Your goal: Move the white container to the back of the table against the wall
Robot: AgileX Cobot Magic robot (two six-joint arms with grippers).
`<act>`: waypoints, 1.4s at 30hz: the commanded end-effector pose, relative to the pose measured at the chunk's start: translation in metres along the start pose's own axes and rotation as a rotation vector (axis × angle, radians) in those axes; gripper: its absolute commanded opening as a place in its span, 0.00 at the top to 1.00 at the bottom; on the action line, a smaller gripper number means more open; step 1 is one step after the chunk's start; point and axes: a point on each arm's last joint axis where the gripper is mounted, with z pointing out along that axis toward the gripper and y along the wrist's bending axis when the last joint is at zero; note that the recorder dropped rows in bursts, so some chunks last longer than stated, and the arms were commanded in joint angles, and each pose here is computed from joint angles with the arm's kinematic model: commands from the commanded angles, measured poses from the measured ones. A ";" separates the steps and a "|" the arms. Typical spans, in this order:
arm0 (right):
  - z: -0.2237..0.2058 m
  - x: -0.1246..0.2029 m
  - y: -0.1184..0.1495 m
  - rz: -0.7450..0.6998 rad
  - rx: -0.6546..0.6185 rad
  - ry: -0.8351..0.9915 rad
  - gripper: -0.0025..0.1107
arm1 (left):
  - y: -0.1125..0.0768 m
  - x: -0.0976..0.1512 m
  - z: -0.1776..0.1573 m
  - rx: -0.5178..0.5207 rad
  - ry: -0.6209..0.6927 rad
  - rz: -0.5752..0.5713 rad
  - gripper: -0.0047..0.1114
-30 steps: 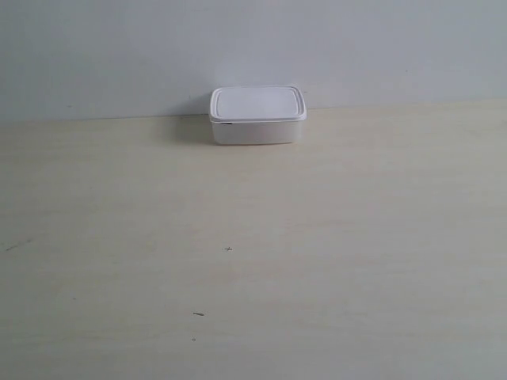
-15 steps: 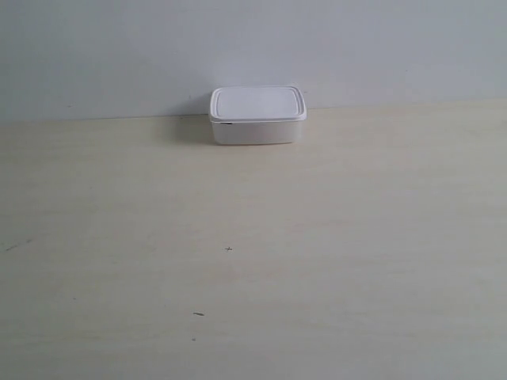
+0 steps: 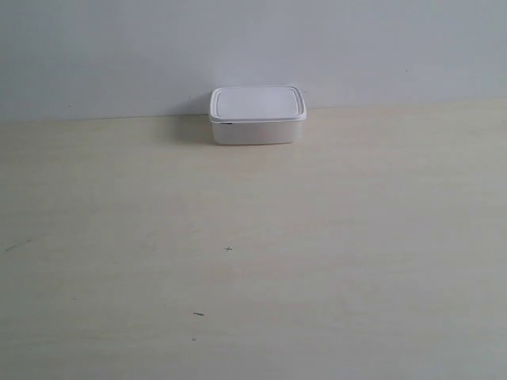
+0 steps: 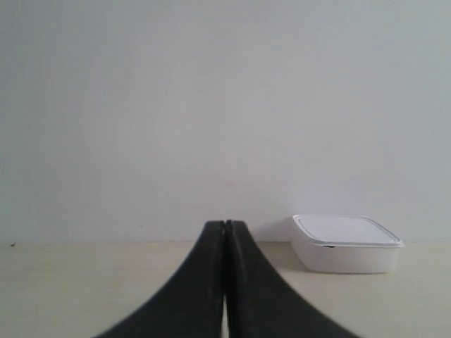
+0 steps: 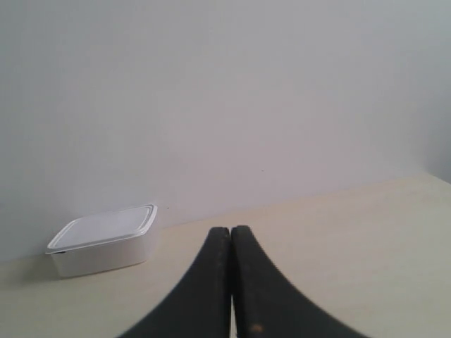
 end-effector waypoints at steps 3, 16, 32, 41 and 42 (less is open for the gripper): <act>0.000 0.001 -0.001 0.002 0.009 -0.003 0.98 | 0.005 0.002 -0.001 -0.054 0.016 0.004 0.96; 0.000 0.001 0.001 -0.136 -0.009 0.001 0.98 | 0.011 0.004 -0.001 -0.107 0.064 0.419 0.96; -0.001 0.002 0.012 -0.100 -0.131 0.004 0.98 | 0.032 0.033 -0.013 -0.255 0.464 0.526 0.96; -0.002 0.004 0.017 -0.106 -0.186 0.016 0.98 | 0.028 0.035 -0.013 -0.224 0.468 0.413 0.96; -0.002 0.004 0.017 -0.110 -0.186 0.016 0.98 | 0.028 0.035 -0.013 -0.224 0.468 0.413 0.96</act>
